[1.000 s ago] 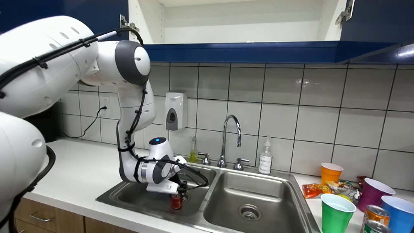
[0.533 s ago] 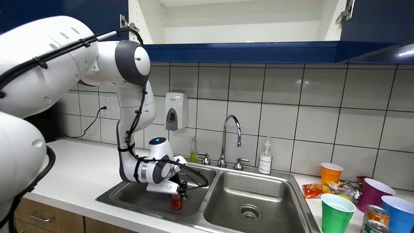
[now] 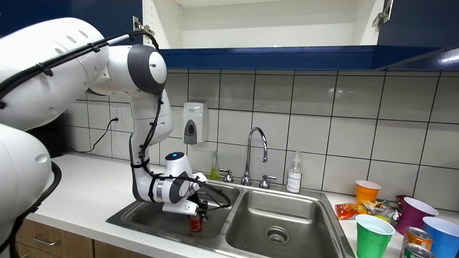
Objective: Put the red can in the open upper cabinet.
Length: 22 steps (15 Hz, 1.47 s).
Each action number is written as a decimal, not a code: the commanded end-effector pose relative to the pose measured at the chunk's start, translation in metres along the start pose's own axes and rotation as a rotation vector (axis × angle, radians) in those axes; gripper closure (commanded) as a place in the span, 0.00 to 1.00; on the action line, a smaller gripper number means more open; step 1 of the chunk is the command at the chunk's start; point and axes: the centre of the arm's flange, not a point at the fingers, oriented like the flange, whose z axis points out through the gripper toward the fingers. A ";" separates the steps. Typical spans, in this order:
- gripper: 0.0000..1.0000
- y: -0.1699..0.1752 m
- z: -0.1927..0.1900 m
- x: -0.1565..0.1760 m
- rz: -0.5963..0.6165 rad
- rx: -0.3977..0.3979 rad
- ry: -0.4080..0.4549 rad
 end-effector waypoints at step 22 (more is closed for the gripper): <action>0.62 0.007 -0.072 0.038 0.019 0.039 -0.011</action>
